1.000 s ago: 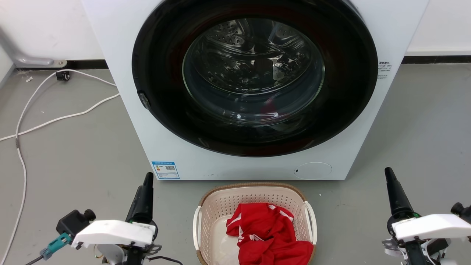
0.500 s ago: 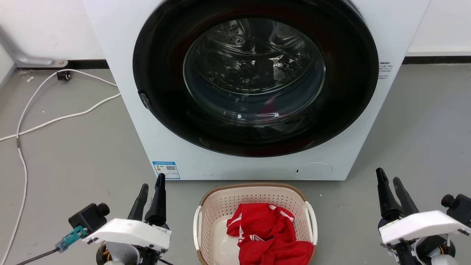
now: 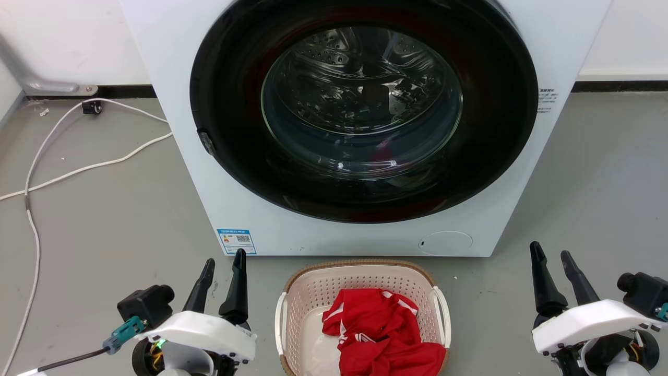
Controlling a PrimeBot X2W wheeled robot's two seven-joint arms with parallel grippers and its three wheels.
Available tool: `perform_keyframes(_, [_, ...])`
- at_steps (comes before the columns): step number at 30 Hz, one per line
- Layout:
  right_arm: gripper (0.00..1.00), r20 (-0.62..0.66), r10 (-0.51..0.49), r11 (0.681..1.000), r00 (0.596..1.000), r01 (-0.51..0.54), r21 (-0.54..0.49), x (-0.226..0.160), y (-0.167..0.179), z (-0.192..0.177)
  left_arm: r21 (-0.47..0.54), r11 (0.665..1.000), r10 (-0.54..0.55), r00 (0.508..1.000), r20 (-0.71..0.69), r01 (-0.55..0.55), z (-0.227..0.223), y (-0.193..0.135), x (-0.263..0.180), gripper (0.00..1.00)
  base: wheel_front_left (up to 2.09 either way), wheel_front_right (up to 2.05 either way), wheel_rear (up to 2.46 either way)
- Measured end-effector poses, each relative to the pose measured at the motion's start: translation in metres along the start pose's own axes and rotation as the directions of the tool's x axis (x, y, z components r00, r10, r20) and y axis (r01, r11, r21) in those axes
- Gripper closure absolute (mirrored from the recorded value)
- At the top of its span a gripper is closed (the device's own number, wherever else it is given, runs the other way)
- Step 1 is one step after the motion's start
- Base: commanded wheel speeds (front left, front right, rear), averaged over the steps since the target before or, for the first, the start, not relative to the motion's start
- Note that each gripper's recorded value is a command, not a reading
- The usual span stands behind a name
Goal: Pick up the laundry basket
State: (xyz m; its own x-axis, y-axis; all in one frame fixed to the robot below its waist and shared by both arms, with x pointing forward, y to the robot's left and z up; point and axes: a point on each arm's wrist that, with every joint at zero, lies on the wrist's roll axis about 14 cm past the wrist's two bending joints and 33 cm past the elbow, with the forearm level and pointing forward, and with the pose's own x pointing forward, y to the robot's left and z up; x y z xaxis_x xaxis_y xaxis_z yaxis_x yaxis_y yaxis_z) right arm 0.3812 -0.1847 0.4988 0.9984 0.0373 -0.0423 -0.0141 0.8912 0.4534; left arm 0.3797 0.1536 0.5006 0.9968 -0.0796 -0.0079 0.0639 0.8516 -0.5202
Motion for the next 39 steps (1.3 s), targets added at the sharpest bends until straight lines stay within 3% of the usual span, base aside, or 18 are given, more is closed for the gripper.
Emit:
perform_keyframes(19, [0.00,-0.030,0.020,0.981,0.999,-0.025,-0.192,-0.002,0.006,-0.004,0.237,0.971,-0.044,0.999,0.007,0.041,-0.001,-0.010,0.001,0.00,0.00,0.00,0.00])
perform_keyframes(39, [0.00,-0.049,0.028,0.937,0.998,-0.044,-0.346,-0.004,0.009,-0.006,0.379,0.922,-0.092,0.996,0.010,0.082,-0.005,-0.020,0.000,0.00,0.00,0.00,0.00])
